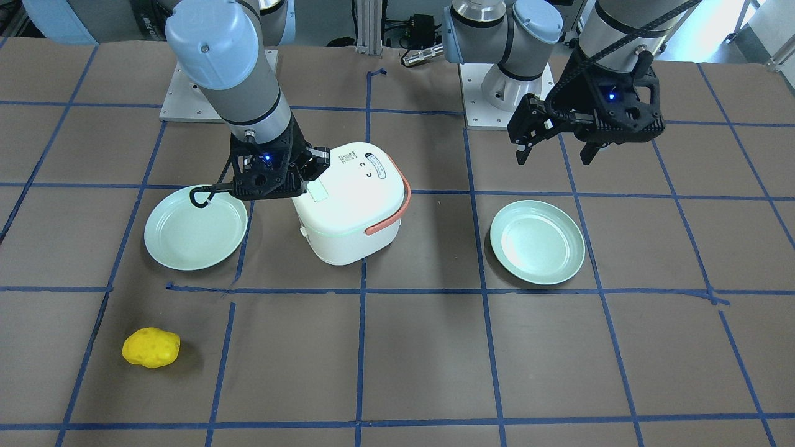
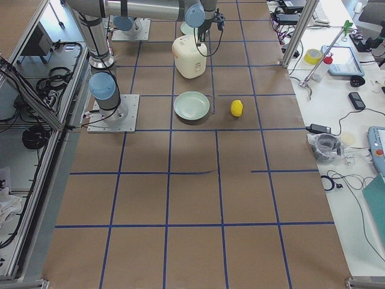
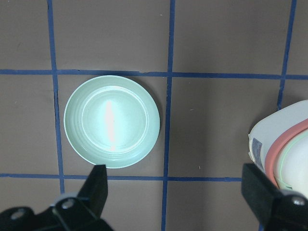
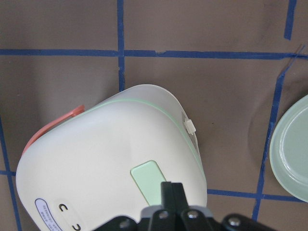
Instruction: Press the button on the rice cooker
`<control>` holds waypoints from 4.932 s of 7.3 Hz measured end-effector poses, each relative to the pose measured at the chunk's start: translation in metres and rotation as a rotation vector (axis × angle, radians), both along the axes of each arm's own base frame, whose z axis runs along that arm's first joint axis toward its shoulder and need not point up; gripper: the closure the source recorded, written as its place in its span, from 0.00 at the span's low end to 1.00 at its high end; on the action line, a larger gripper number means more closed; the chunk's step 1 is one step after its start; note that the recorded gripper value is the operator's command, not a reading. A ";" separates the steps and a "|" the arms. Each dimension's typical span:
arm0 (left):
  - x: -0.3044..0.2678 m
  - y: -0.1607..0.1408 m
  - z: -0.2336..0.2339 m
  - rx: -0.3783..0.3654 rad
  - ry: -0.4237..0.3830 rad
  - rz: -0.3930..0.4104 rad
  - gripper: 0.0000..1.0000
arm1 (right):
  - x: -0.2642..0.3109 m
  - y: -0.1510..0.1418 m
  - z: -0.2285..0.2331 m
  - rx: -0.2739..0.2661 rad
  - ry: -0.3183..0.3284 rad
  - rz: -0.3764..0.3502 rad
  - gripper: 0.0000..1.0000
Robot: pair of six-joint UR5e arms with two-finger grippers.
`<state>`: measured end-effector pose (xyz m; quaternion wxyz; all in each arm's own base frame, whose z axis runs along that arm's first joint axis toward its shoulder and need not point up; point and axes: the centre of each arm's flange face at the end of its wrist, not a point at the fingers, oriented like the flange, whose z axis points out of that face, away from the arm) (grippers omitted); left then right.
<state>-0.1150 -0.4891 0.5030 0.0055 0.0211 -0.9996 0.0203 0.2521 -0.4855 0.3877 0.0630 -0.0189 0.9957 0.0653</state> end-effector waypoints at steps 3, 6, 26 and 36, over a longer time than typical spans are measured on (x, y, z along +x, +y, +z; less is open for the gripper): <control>0.000 0.000 0.000 0.000 0.000 0.000 0.00 | 0.011 0.003 -0.013 0.016 0.004 0.021 1.00; 0.000 0.000 0.000 0.000 0.000 0.000 0.00 | 0.014 0.003 -0.019 0.030 0.008 0.026 1.00; 0.000 0.000 0.000 0.000 0.000 0.001 0.00 | -0.016 -0.029 0.098 -0.215 0.078 -0.148 0.00; 0.000 0.000 0.000 0.000 0.000 0.001 0.00 | -0.105 -0.023 0.115 -0.104 0.145 -0.170 0.00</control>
